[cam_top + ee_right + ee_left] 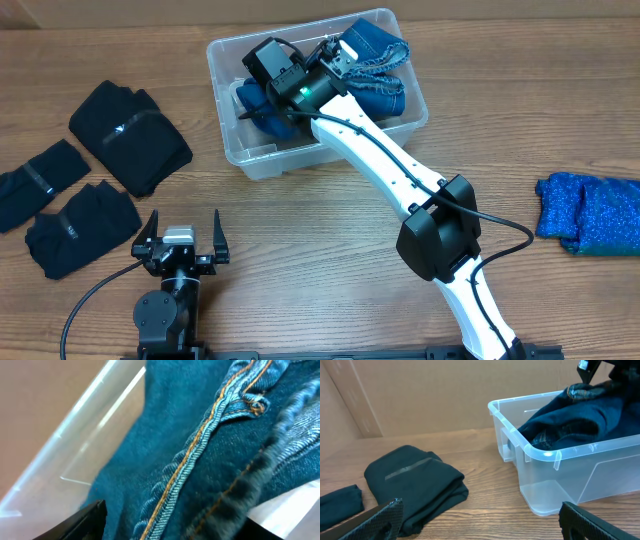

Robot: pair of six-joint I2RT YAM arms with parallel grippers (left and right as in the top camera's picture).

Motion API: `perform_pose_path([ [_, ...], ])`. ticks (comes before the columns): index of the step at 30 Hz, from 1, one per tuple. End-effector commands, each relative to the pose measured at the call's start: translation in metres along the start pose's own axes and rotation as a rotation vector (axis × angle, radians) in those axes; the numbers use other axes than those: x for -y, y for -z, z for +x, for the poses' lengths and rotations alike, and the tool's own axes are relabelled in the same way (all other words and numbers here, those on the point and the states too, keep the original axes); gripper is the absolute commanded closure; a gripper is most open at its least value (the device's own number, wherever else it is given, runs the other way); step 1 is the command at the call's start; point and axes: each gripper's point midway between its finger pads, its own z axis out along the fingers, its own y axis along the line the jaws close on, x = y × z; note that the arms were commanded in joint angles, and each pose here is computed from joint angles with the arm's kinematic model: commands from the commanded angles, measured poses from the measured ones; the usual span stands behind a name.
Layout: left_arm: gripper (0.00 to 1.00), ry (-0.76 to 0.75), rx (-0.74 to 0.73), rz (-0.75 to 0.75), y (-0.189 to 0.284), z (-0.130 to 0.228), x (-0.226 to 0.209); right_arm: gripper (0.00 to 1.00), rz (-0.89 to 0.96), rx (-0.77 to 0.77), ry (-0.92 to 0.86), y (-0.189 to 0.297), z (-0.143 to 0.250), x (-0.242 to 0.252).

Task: Pack container
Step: 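Lower the jeans into the container and release with the right gripper, then press and tuck the jeans flat inside the container with the right gripper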

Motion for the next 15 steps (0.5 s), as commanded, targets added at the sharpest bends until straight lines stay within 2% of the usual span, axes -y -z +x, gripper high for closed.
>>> perform_pose_path([
  [1, 0.00, -0.017, 0.010, 0.000, 0.000, -0.002, 0.001, 0.28, -0.036, -0.038, -0.003, 0.029, -0.014, -0.003],
  [5, 0.00, -0.017, 0.010, -0.001, 0.000, -0.002, 0.000, 0.28, 0.001, -0.071, 0.025, 0.059, -0.026, 0.014],
  [10, 0.00, -0.017, 0.011, -0.001, 0.000, -0.002, 0.000, 0.30, -0.001, -0.073, 0.154, 0.102, -0.051, 0.031],
  [13, 0.00, -0.017, 0.011, -0.001, 0.000, -0.002, 0.000, 0.30, -0.053, -0.107, 0.377, 0.121, -0.055, 0.031],
  [15, 0.00, -0.017, 0.010, -0.001, 0.000, -0.002, 0.000, 0.35, -0.099, -0.138, 0.540, 0.126, -0.051, 0.028],
])
